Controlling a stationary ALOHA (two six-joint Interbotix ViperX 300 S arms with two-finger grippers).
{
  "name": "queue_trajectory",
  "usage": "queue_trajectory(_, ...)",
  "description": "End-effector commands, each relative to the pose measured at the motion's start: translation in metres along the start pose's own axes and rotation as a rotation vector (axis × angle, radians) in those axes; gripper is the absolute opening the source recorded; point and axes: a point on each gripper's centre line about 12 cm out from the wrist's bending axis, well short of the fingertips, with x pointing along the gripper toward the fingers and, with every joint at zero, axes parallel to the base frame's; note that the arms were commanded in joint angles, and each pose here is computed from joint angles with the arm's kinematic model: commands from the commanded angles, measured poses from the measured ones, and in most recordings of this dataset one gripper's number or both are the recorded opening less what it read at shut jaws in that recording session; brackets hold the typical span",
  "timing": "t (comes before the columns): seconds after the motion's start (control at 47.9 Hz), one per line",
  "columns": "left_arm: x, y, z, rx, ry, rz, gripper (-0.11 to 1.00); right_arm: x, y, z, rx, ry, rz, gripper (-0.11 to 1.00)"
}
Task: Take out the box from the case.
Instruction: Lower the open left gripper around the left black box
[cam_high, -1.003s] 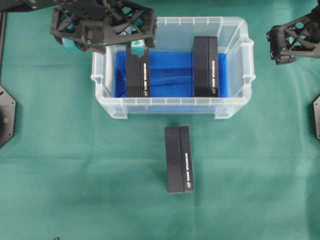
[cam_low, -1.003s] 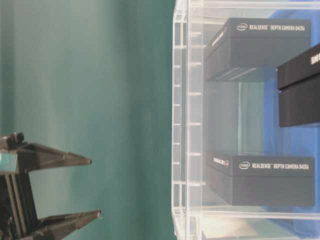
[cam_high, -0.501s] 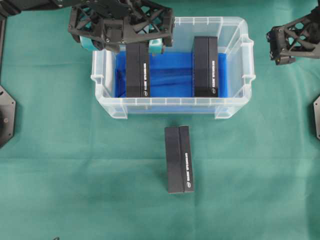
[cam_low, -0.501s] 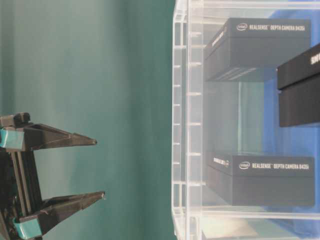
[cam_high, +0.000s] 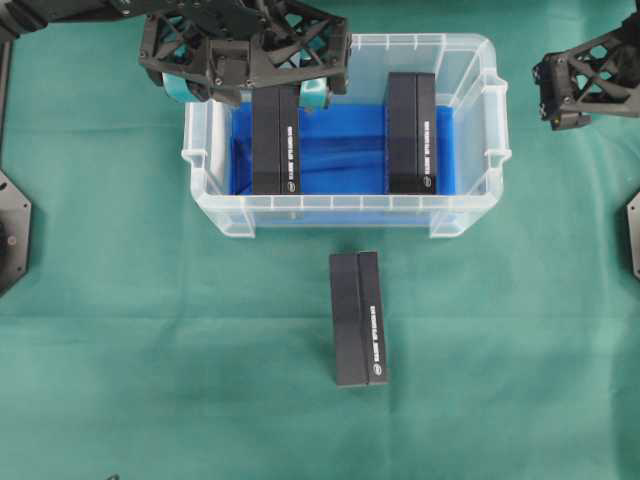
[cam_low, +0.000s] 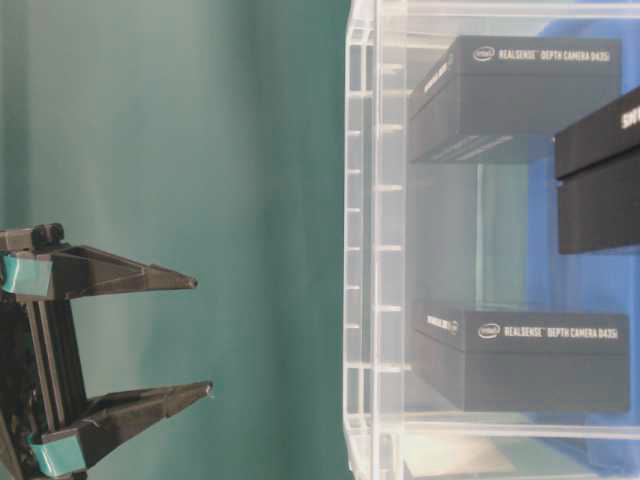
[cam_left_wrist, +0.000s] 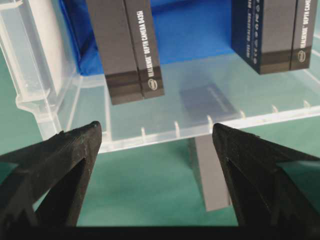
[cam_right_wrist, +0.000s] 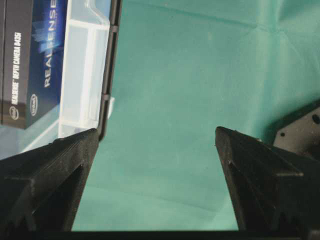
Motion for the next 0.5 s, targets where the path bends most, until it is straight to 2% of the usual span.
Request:
queue_trajectory(0.0, -0.0123, -0.0004, 0.0006, -0.001, -0.013, -0.031, 0.9, -0.0039, 0.001, 0.0017, 0.002, -0.008, 0.017, 0.92)
queue_trajectory(0.481, -0.0118, 0.0, 0.0011, -0.004, -0.013, -0.03, 0.9, -0.0043, 0.0008, 0.0017, -0.004, -0.008, 0.018, 0.92)
